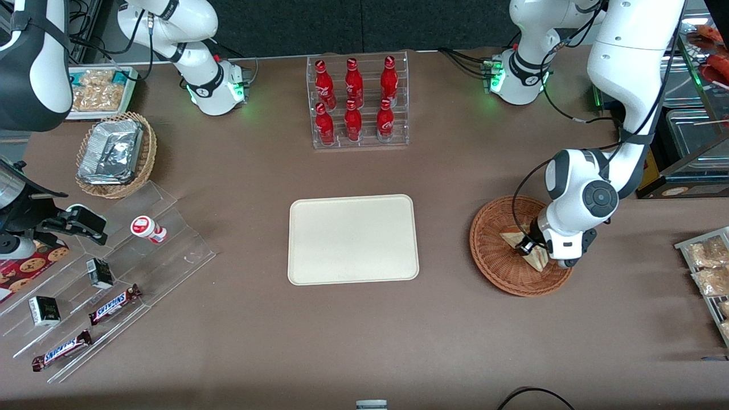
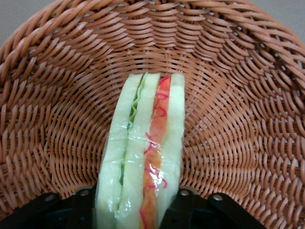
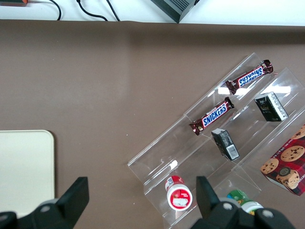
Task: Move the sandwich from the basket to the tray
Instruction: 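Lower the left gripper and close it on the wrapped sandwich, then lift the sandwich and carry it over the cream tray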
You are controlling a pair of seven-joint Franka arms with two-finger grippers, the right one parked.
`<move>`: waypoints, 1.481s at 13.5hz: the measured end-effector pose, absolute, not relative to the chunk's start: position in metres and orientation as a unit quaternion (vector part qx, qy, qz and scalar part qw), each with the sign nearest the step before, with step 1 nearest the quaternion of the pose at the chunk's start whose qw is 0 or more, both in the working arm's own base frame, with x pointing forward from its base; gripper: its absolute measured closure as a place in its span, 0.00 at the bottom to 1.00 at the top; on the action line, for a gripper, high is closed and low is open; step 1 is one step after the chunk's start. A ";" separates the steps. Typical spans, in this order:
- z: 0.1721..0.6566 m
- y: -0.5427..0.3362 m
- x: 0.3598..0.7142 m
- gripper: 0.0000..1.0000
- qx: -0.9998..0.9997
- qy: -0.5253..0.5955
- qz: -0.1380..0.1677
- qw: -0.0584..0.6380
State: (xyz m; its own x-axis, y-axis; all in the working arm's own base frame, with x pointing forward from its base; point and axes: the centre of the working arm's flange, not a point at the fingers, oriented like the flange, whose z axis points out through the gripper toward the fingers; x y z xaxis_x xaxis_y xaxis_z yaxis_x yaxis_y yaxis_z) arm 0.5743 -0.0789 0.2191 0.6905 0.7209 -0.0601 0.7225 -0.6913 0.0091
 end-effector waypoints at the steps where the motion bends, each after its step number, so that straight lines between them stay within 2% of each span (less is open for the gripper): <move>1: 0.224 -0.081 0.576 0.60 0.920 0.390 -0.021 0.019; 3: 0.251 -0.099 0.586 0.64 0.926 0.376 -0.014 0.023; 6: 0.331 -0.169 0.608 0.67 0.938 0.345 -0.011 0.028; 9: 0.395 -0.264 0.616 0.80 0.954 0.296 0.006 0.047; 10: 0.401 -0.294 0.616 0.80 0.959 0.277 0.008 0.052; 14: 0.369 -0.404 0.601 0.83 0.978 0.200 0.000 0.059; 20: 0.278 -0.529 0.553 0.83 0.993 0.106 -0.021 0.048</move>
